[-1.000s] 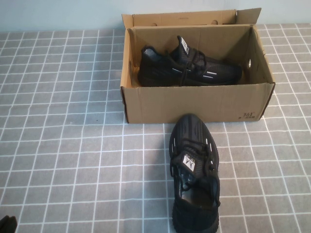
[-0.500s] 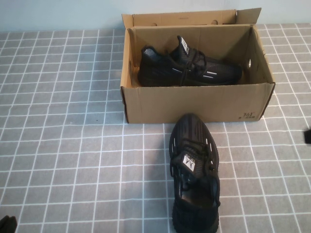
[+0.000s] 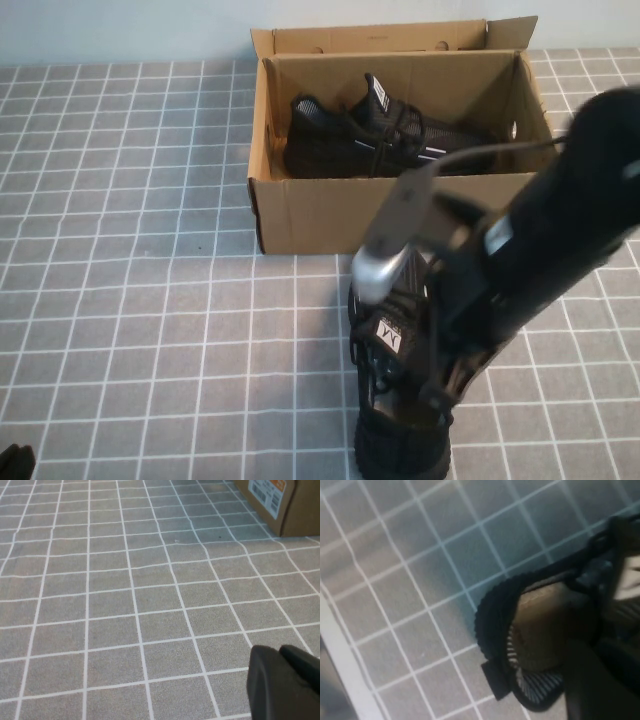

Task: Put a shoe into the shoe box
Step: Pick up the shoe from the table

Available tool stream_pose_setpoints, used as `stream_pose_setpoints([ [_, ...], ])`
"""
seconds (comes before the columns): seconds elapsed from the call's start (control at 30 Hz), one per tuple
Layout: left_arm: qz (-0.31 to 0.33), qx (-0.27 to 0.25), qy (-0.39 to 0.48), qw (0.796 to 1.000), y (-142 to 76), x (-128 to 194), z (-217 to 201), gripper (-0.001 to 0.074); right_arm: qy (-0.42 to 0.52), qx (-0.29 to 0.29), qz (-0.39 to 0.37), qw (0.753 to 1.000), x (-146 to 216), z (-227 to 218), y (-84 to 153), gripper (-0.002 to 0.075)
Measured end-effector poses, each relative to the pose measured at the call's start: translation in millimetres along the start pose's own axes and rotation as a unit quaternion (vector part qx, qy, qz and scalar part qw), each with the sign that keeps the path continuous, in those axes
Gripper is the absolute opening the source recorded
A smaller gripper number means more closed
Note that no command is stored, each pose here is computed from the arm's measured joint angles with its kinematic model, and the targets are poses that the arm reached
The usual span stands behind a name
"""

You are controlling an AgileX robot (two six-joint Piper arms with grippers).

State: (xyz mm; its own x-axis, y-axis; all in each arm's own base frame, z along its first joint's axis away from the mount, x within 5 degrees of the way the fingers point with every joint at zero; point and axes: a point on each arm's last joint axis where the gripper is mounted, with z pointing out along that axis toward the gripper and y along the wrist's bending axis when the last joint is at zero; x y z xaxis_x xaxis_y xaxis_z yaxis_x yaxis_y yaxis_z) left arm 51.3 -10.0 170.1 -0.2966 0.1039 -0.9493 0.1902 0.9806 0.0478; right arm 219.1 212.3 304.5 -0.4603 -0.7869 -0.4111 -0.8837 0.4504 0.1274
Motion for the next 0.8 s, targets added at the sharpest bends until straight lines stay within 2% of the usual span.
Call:
stream_pose_setpoints([
  [0.07, 0.0, 0.0, 0.0, 1.0, 0.0, 0.0, 0.0, -0.0001, 0.023, 0.0, -0.031, 0.999, -3.2, 13.7, 5.0, 0.0086],
  [0.23, 0.0, 0.0, 0.0, 1.0, 0.0, 0.0, 0.0, -0.0001, 0.036, 0.014, -0.043, 0.998, -7.8, 35.7, -2.7, 0.0371],
  [0.33, 0.0, 0.0, 0.0, 1.0, 0.0, 0.0, 0.0, -0.0001, 0.02, 0.023, -0.043, 0.999, -13.3, 43.8, -7.3, 0.0483],
  [0.5, 0.0, 0.0, 0.0, 1.0, 0.0, 0.0, 0.0, -0.0001, -0.008, 0.058, -0.054, 0.997, -21.4, 54.1, -17.0, 0.0508],
  [0.8, 0.0, 0.0, 0.0, 1.0, 0.0, 0.0, 0.0, -0.0001, 0.016, 0.121, -0.104, 0.987, -21.1, 64.5, -32.3, 0.0471],
])
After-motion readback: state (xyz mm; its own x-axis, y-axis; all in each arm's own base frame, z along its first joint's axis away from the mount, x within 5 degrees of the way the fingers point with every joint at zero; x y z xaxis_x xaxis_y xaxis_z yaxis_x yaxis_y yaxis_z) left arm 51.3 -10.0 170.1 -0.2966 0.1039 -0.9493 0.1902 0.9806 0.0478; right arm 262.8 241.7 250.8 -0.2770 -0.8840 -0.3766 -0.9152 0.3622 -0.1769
